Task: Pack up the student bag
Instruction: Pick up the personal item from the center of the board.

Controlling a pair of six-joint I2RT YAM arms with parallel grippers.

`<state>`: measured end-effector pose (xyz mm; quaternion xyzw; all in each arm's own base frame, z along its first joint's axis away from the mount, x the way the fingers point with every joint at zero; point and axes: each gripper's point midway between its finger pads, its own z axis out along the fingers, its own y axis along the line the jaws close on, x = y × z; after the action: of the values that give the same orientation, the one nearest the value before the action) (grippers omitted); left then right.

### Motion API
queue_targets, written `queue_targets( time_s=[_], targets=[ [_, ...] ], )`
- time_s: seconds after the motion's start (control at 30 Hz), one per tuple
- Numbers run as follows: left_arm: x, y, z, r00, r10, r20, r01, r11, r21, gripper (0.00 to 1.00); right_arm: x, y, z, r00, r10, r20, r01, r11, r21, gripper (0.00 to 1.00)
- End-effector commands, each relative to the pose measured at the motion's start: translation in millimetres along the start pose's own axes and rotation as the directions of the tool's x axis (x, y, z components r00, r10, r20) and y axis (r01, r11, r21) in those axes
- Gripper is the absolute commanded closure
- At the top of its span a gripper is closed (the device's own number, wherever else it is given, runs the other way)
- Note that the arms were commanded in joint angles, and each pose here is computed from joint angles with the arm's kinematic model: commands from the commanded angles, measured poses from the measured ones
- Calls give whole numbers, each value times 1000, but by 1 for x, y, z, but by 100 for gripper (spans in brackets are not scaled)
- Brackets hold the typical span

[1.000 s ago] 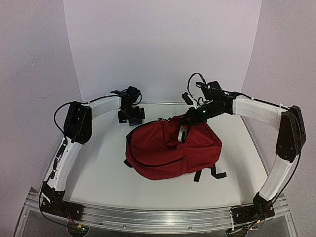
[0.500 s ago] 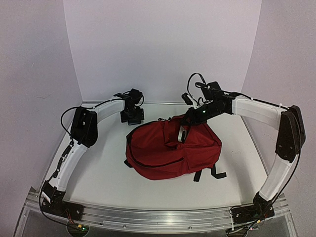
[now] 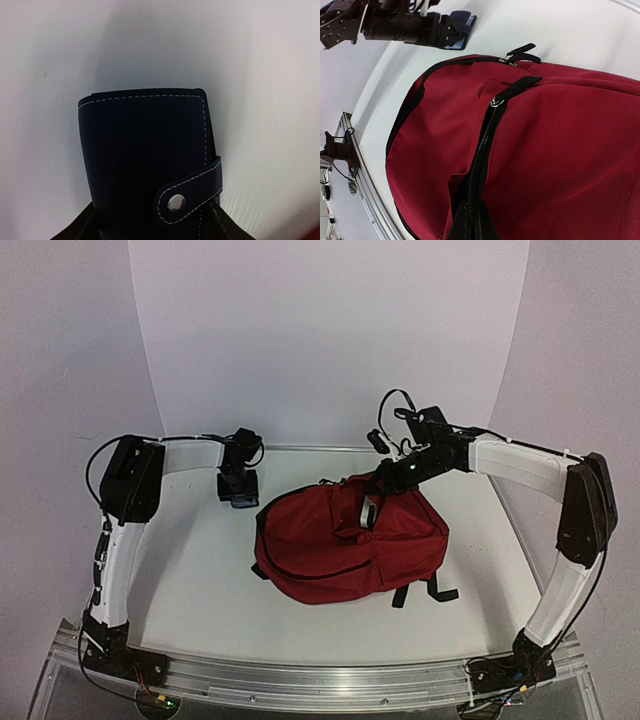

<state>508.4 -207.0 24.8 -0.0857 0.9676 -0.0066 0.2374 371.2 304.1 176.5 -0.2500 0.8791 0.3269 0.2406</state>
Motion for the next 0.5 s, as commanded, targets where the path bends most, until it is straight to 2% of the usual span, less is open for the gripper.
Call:
queue_targets(
  time_s=[0.0, 0.13, 0.3, 0.47],
  targets=[
    [-20, -10, -72, 993, 27, 119, -42, 992, 123, 54, -11, 0, -4, 999, -15, 34, 15, 1000, -3, 100],
    [-6, -25, -120, 973, 128, 190, -162, 972, 173, 54, -11, 0, -4, 999, -17, 32, 17, 1000, -1, 100],
    [29, -60, -181, 928, 235, 289, -315, 908, 275, 54, -11, 1, -3, 1000, -16, 26, 16, 1000, -7, 100],
    [67, -94, -234, 906, 254, 339, -401, 771, 494, 54, -13, 2, -4, 1000, -17, 27, 17, 1000, -4, 100]
  ],
)
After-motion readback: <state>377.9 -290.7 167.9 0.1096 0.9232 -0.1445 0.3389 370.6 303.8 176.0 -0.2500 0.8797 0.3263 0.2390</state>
